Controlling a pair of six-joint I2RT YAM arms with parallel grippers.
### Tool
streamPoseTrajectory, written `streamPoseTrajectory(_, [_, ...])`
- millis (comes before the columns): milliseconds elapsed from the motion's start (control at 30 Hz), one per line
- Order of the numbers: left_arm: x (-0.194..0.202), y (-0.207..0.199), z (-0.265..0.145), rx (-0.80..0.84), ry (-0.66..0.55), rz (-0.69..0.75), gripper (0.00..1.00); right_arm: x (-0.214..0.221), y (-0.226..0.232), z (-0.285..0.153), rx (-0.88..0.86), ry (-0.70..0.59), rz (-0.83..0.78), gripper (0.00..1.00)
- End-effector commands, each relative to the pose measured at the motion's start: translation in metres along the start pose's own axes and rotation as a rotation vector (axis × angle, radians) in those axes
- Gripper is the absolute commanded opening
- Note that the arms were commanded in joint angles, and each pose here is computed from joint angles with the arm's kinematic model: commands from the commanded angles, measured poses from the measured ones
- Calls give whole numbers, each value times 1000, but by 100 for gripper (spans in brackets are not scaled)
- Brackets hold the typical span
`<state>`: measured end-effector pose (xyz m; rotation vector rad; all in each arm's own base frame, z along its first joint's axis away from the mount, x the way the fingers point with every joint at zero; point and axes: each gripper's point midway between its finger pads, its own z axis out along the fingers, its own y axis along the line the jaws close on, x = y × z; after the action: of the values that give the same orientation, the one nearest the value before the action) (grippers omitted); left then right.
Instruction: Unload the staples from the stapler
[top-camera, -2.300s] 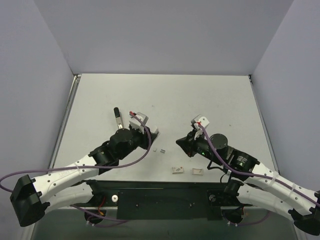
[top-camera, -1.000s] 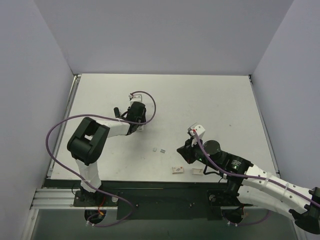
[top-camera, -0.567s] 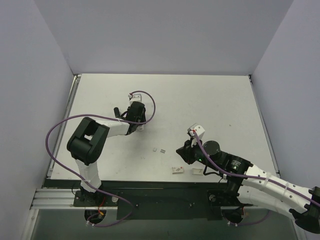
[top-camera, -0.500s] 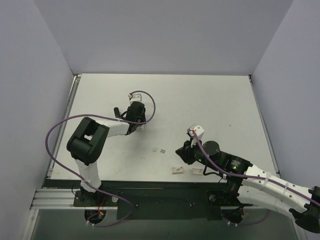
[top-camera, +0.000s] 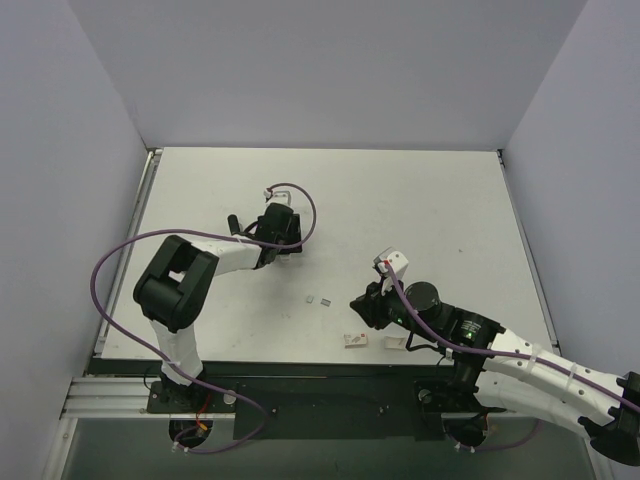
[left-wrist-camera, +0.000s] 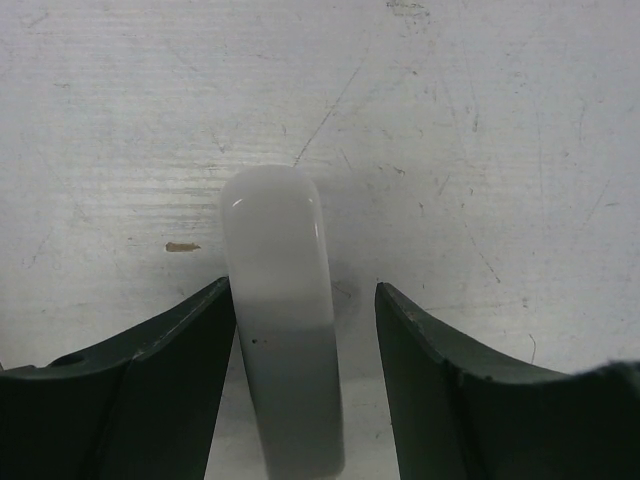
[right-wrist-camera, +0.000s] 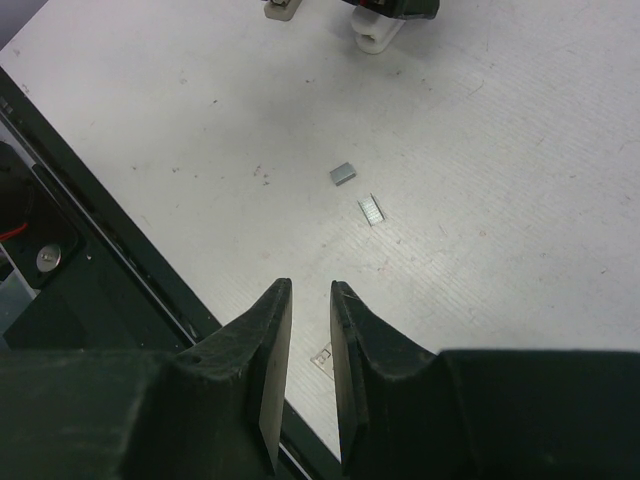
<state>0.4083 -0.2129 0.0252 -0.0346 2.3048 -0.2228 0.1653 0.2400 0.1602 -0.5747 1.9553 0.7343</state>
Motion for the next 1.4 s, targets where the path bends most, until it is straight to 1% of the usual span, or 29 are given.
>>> streamPoseTrajectory(0, [0, -1, -10, -4, 39, 21, 67, -12, 3, 0, -5, -37, 1, 19])
streamPoseTrajectory(100, [0, 3, -16, -33, 45, 37, 67, -11, 4, 0, -7, -35, 0, 19])
streamPoseTrajectory(233, [-10, 5, -22, -61, 23, 52, 66, -12, 5, 1, -11, -35, 0, 19])
streamPoseTrajectory(367, [-20, 3, -26, -74, -2, 71, 62, -9, 5, 3, -11, -32, 3, 19])
streamPoseTrajectory(567, [-36, 0, -33, -96, -41, 94, 60, -10, 5, 2, -12, -38, 7, 18])
streamPoseTrajectory(867, [-57, -5, -34, -120, -84, 123, 59, -8, 5, 4, -11, -32, 7, 18])
streamPoseTrajectory(1133, [-58, -9, -25, -120, -81, 128, 57, -4, 4, 7, -9, -21, 4, 18])
streamPoseTrajectory(1367, [-51, -5, -19, -139, -69, 138, 56, -4, 6, 8, -16, -17, 5, 18])
